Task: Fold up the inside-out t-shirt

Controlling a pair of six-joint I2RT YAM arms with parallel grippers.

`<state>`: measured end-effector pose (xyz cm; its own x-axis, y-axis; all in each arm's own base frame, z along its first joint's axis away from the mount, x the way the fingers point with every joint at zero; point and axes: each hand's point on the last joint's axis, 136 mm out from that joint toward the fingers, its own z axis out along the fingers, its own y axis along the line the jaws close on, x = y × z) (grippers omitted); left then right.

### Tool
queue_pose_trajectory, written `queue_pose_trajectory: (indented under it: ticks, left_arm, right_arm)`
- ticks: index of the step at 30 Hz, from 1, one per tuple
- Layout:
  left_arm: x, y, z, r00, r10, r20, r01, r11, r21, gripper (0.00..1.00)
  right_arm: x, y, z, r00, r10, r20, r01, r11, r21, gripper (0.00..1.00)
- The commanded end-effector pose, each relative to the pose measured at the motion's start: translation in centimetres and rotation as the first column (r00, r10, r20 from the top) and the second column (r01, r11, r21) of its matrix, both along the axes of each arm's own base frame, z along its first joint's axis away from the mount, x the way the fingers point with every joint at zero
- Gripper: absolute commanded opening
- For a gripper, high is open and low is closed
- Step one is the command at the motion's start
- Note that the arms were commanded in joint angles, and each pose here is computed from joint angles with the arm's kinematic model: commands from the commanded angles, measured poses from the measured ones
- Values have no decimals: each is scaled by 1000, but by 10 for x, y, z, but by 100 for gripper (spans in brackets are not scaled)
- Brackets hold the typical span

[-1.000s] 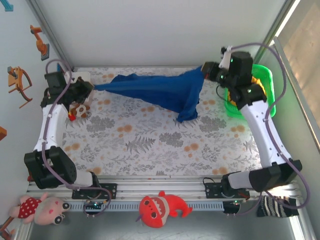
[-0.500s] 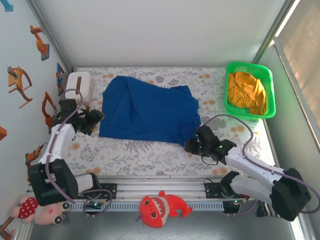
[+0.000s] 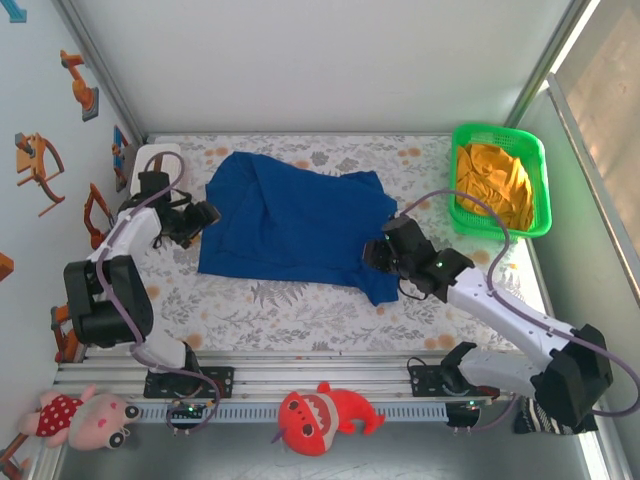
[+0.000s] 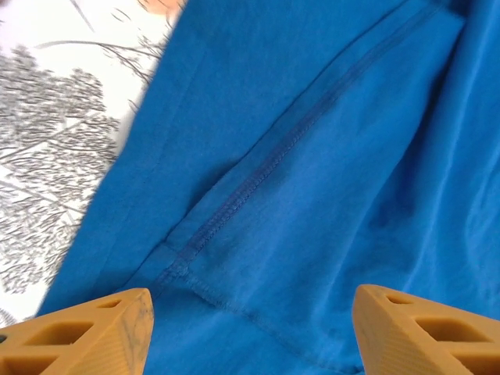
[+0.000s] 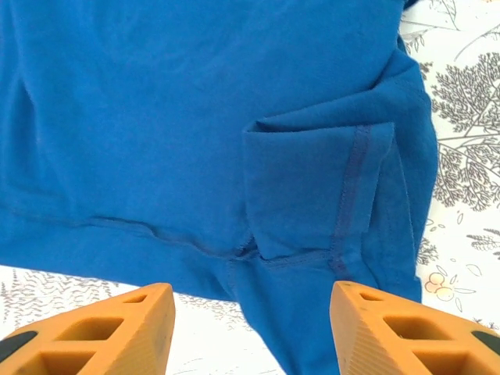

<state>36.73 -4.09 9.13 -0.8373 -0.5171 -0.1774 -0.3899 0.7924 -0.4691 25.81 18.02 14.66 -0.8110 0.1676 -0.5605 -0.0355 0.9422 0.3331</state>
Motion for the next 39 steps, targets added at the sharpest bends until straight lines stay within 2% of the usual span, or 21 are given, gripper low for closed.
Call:
queue_pose_trajectory:
  ticks: [1, 8, 13, 22, 28, 32, 38, 39]
  left_arm:
    - [14, -8, -7, 996, -90, 5, 90, 994, 62, 66]
    - [21, -7, -37, 992, -105, -76, 114, 986, 123, 61]
    - [24, -17, -48, 985, -145, -97, 156, 980, 124, 60]
    - [20, -29, -62, 974, -182, -133, 198, 972, 123, 53]
    - [20, -32, -63, 974, -185, -133, 200, 973, 114, 24]
    - [20, -32, -59, 975, -185, -123, 200, 973, 115, 0]
    - [21, -27, -33, 983, -177, -59, 184, 971, 154, 0]
    - [22, -24, -31, 983, -174, -60, 182, 969, 169, 10]
  right_arm:
    - [6, -5, 6, 999, -17, 31, 18, 999, -39, 54]
    - [3, -12, 3, 998, -50, 30, 51, 998, -35, 54]
    - [1, -17, 2, 997, -70, 29, 71, 997, -32, 54]
    - [-2, -24, 4, 996, -83, 35, 84, 996, -32, 54]
    - [-4, -27, 6, 995, -87, 41, 88, 996, -28, 54]
    - [-4, -29, 7, 995, -89, 43, 91, 995, -28, 54]
    - [-2, -28, 9, 995, -89, 45, 90, 996, -28, 54]
    - [-1, -28, 9, 995, -88, 45, 89, 996, -27, 54]
